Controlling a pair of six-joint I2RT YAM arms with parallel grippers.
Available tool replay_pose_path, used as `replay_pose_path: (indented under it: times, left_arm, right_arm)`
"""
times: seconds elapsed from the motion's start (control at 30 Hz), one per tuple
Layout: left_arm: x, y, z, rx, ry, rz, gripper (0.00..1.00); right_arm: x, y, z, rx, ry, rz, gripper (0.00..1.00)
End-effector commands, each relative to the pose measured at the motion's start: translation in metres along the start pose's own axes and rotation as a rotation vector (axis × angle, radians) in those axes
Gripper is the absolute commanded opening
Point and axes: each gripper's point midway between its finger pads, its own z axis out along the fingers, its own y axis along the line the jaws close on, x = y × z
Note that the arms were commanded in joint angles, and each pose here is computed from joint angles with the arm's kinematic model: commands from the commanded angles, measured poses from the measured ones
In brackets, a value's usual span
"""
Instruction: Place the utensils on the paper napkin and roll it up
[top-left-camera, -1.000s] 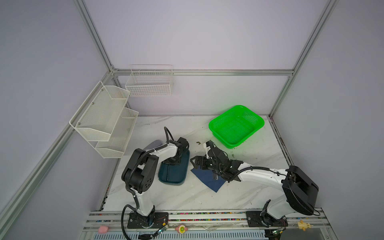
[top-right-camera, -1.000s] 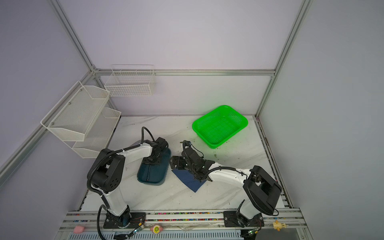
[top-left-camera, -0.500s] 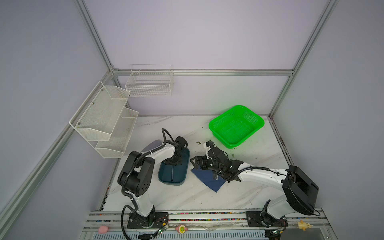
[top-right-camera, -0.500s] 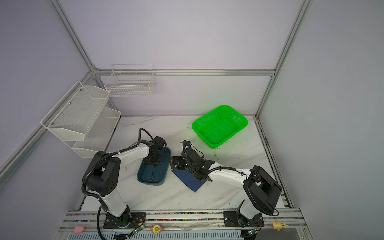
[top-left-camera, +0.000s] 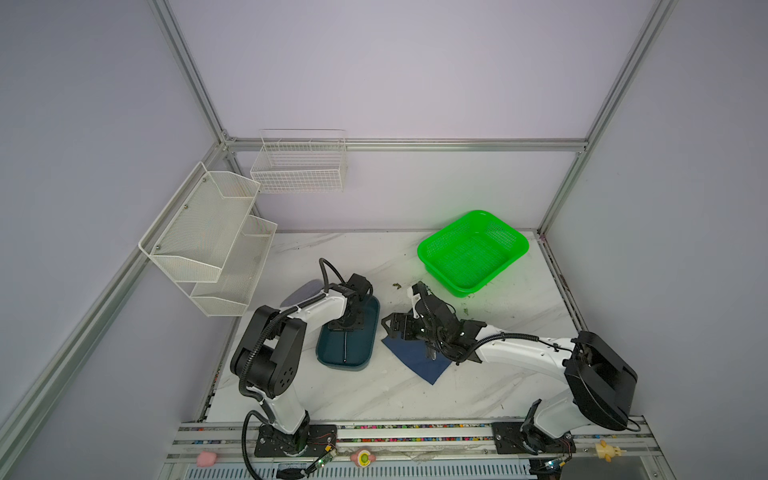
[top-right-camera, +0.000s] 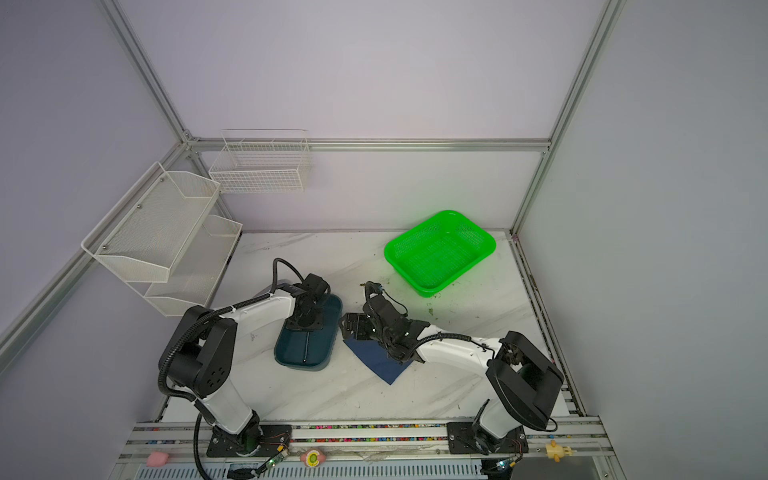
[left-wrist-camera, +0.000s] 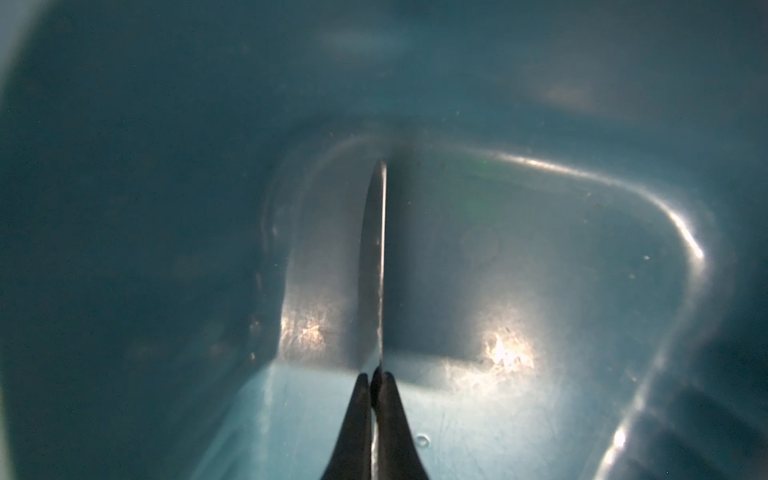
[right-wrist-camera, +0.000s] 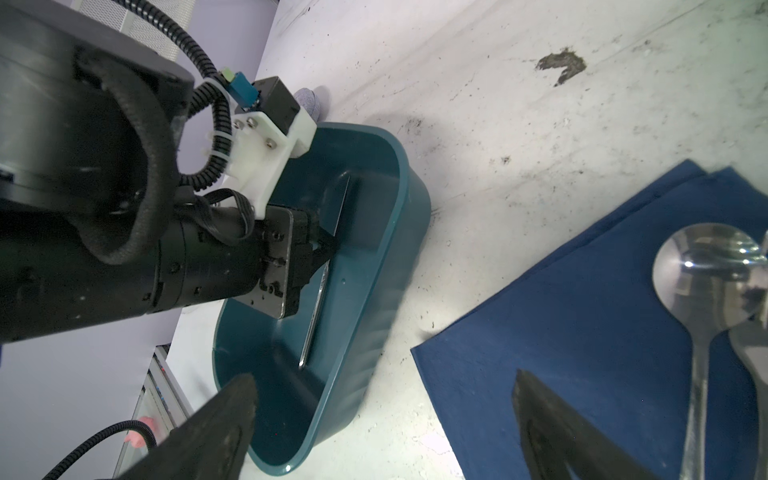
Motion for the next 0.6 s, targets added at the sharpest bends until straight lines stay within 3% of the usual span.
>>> replay_pose_path:
  times: [0.0, 0.57]
  left_arm:
    - [0.027, 0.005, 0.019, 0.001, 0.092, -0.029, 0.03]
    - [0.020, 0.008, 0.007, 0.052, 0.049, -0.084, 0.03]
  right_arm:
    - [-0.001, 0.000, 0.000, 0.013, -0.003, 0.005, 0.97]
    - [0.000, -0.001, 0.000, 0.014, 0.001, 0.008, 0.97]
